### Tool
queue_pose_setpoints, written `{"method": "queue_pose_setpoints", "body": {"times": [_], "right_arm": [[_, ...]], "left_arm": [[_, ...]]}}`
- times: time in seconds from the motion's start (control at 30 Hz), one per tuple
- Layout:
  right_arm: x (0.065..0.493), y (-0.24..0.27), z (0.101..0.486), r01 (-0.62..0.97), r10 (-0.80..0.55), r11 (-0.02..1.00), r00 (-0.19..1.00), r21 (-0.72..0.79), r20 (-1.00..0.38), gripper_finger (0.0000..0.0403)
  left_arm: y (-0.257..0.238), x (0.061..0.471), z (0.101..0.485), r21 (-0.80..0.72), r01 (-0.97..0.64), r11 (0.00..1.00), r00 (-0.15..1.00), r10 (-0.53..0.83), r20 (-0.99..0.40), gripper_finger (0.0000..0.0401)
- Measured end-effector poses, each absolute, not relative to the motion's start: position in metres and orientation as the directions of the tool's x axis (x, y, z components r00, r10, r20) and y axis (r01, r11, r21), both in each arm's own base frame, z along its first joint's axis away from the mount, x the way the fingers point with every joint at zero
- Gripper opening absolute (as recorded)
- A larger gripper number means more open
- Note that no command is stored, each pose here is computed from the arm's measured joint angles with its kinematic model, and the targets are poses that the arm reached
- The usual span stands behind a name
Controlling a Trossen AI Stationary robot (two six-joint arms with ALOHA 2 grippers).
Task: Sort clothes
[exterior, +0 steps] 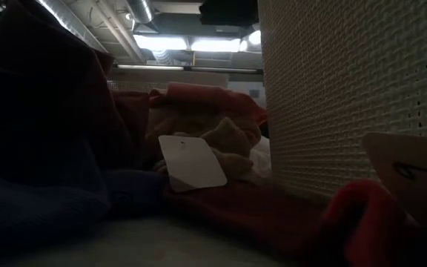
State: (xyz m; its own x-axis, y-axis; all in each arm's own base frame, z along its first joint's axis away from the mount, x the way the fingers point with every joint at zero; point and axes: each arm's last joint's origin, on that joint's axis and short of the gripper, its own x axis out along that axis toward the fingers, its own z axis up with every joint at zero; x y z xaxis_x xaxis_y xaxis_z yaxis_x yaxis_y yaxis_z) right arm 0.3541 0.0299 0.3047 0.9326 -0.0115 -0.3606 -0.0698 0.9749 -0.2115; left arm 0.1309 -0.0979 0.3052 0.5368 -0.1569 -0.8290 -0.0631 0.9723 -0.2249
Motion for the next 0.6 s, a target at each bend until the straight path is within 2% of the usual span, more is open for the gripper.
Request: {"method": "queue_pose_setpoints", "body": {"times": [0.13, 0.27, 0.47, 0.6], "right_arm": [[0.358, 0.03, 0.302, -0.069, -0.011, 0.975, 0.934, -0.212, -0.358, 0.0207], [0.36, 0.03, 0.299, -0.068, -0.012, 0.975, 0.934, -0.212, -0.358, 0.0207], [0.36, 0.03, 0.299, -0.068, -0.012, 0.975, 0.933, -0.211, -0.359, 0.0207], [0.36, 0.03, 0.299, -0.068, -0.012, 0.975, 0.933, -0.211, -0.359, 0.0207]], "left_arm": [[-0.096, 0.133, 0.321, -0.144, -0.021, 0.989, 0.617, -0.101, -0.781, 0.0], [-0.089, 0.133, 0.342, 0.032, -0.046, 0.998, 0.727, 0.055, -0.685, 0.0], [-0.078, 0.132, 0.372, 0.199, -0.15, 0.968, 0.806, 0.237, -0.542, 0.0], [-0.069, 0.131, 0.391, 0.328, -0.262, 0.908, 0.821, 0.388, -0.419, 0.0]]}}
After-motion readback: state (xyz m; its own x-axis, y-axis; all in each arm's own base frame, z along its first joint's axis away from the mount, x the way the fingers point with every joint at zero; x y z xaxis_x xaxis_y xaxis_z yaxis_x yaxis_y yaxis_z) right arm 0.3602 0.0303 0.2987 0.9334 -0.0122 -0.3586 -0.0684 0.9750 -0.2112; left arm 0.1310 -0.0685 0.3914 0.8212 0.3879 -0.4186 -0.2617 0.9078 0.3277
